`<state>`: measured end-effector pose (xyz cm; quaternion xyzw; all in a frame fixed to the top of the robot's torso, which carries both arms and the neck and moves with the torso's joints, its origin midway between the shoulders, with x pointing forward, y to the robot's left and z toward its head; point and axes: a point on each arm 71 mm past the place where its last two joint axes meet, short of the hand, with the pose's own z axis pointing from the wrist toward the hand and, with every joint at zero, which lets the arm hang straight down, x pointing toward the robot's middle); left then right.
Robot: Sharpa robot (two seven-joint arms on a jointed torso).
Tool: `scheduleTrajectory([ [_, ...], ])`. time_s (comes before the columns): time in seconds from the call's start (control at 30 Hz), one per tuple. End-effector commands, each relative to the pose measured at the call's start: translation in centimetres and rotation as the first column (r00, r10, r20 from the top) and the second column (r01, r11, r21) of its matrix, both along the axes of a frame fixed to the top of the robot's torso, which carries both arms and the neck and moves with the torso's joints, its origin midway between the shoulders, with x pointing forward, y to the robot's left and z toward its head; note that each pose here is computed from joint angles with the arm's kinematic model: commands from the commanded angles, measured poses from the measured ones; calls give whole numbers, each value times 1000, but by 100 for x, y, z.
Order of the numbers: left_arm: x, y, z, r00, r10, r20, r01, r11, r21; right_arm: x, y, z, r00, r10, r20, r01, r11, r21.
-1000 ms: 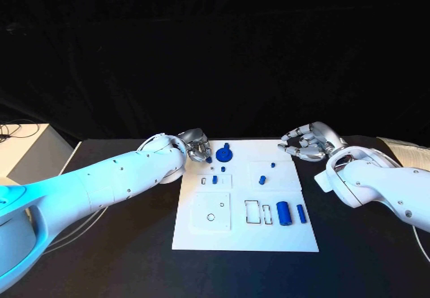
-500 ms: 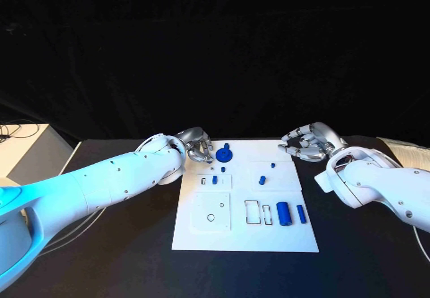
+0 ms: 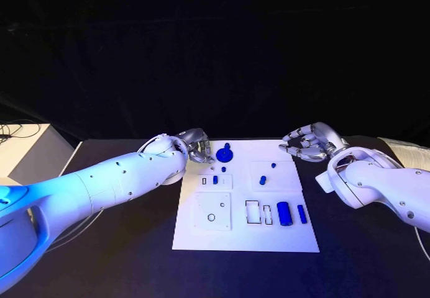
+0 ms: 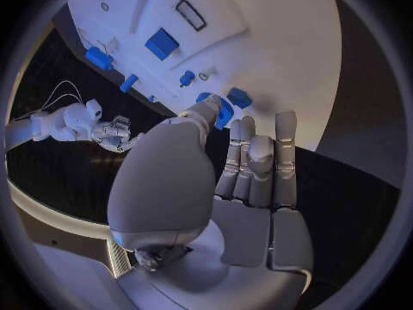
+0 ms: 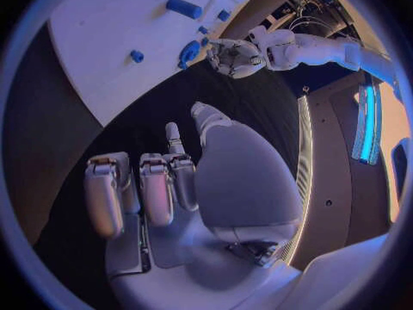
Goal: Assemble the parts on the task board
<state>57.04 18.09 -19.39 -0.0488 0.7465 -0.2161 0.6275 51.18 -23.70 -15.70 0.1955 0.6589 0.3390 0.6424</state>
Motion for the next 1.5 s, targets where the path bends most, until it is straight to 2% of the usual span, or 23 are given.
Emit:
scheduleTrajectory([
  [0.03,11,6,-14,999,48,-3,-47,997,54,-5,14,4,1000,15,7,-15,1000,-6],
  [0.33,24,-15,-42,997,69,-25,-66,995,80,-5,16,4,1000,16,7,-16,1000,-6],
  [0.83,6,-61,-88,996,51,-70,-46,996,78,-7,19,4,1000,17,6,-17,1000,-5],
  [1.5,2,-72,-86,996,50,-68,-45,997,66,-9,17,4,1000,16,6,-16,1000,-5],
])
